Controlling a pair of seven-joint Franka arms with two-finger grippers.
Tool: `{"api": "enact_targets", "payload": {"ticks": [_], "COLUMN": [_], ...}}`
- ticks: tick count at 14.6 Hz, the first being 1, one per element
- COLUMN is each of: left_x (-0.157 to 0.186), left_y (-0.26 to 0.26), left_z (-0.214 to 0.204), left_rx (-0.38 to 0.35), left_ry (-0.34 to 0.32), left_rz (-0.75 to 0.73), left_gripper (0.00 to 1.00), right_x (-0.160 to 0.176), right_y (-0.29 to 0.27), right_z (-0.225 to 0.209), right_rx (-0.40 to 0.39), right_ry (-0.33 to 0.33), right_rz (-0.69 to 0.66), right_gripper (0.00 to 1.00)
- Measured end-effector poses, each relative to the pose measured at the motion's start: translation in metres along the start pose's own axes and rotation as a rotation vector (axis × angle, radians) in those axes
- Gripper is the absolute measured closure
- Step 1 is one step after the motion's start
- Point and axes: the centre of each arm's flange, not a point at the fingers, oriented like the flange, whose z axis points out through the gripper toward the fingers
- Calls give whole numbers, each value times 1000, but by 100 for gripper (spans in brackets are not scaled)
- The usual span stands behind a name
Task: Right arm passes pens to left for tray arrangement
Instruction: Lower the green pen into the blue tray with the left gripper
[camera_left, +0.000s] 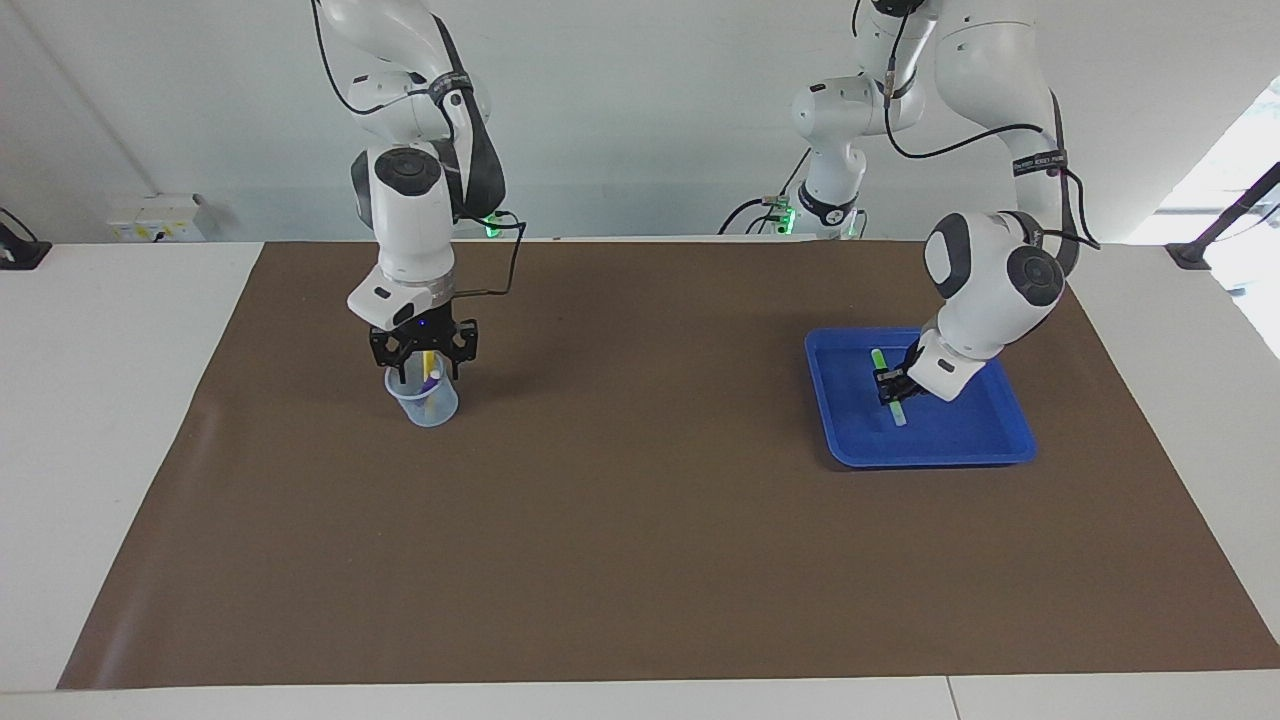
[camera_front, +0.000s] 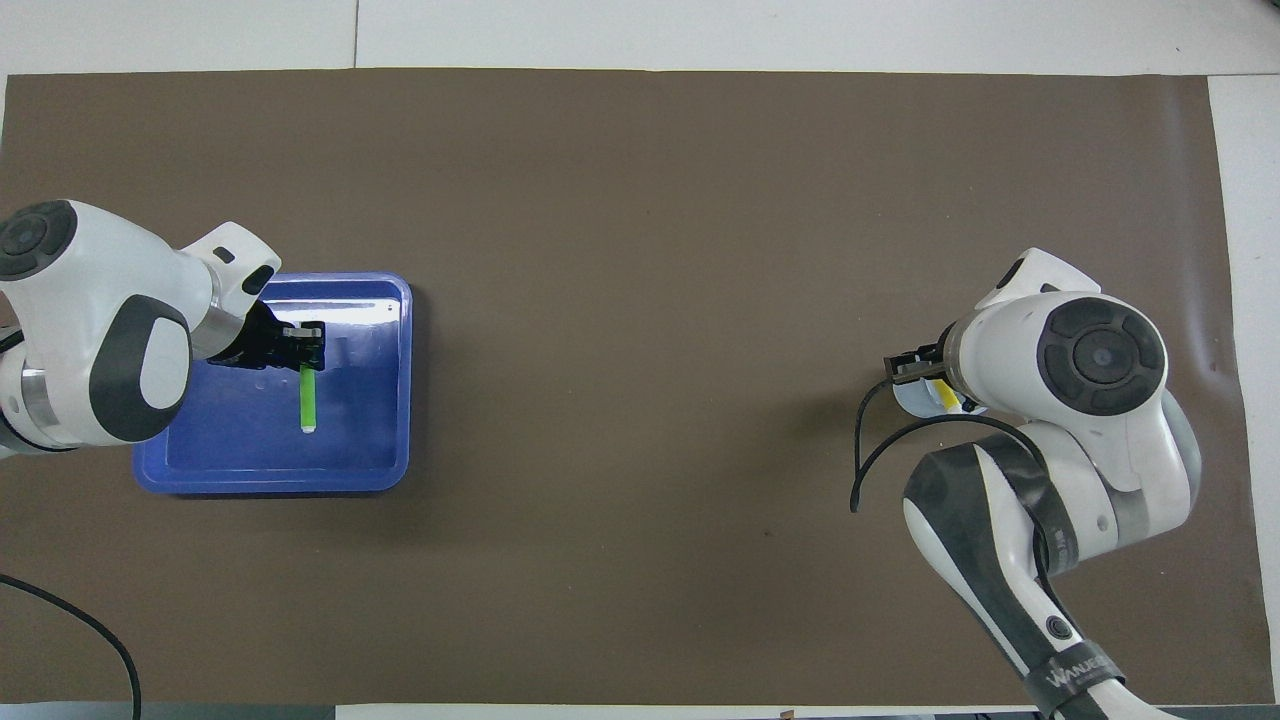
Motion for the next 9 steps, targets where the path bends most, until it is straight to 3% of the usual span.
{"api": "enact_targets", "payload": {"ticks": [3,7,9], "left_x": [4,7,8], "left_y": [6,8,8], "left_z": [6,15,17], "left_rx": [0,-2,-2], "left_ry": [11,10,13], "left_rz": [14,22,24], "left_gripper": [82,82,82], "right_x": [0,0,0], "right_y": [0,1,1], "right_z": [1,0,0], "right_rx": [-11,-40,-40], "right_ry": [1,9,13], "right_rz": [-15,-42,-44], "right_gripper": [36,81,83]}}
